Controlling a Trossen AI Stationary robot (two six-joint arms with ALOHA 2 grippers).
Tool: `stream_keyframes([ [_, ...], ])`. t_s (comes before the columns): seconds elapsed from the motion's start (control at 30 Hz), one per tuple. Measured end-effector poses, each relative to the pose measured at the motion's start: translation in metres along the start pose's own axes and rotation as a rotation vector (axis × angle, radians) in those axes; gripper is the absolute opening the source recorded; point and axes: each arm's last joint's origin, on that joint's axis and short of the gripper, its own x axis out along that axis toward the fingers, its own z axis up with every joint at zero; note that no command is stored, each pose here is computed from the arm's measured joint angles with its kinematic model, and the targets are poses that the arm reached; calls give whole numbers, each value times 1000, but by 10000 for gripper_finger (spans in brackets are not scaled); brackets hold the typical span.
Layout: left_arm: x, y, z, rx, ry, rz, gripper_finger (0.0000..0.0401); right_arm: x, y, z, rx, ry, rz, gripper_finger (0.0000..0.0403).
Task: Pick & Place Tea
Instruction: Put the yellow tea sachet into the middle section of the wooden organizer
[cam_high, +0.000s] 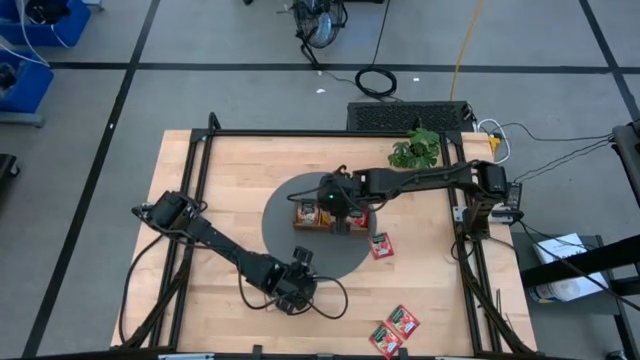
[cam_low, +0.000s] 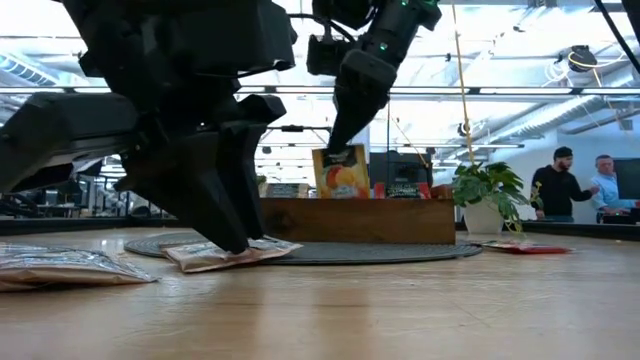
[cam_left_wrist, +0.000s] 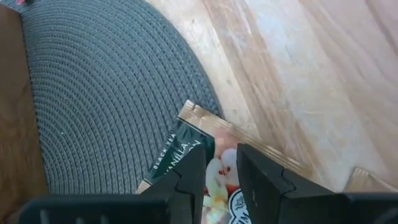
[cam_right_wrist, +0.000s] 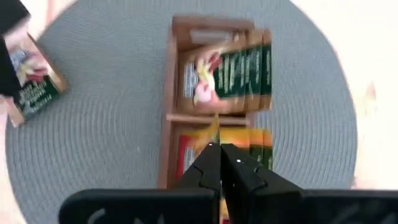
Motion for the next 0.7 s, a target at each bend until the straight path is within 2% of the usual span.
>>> stream_keyframes([
  [0.27, 0, 0, -1, -18, 9, 0, 97, 13, 1, -10, 46, 22, -5, 0],
  [0.47, -4, 1, 0, -33, 8, 8, 97, 23, 3, -24, 20, 61, -3, 2],
  [0.57, -7, 2, 1, -38, -5, 21, 97, 28, 5, -30, 6, 65, 18, 17],
  [0.7, -8, 0, 1, -34, -7, 27, 97, 30, 7, -33, 8, 72, 51, 57],
])
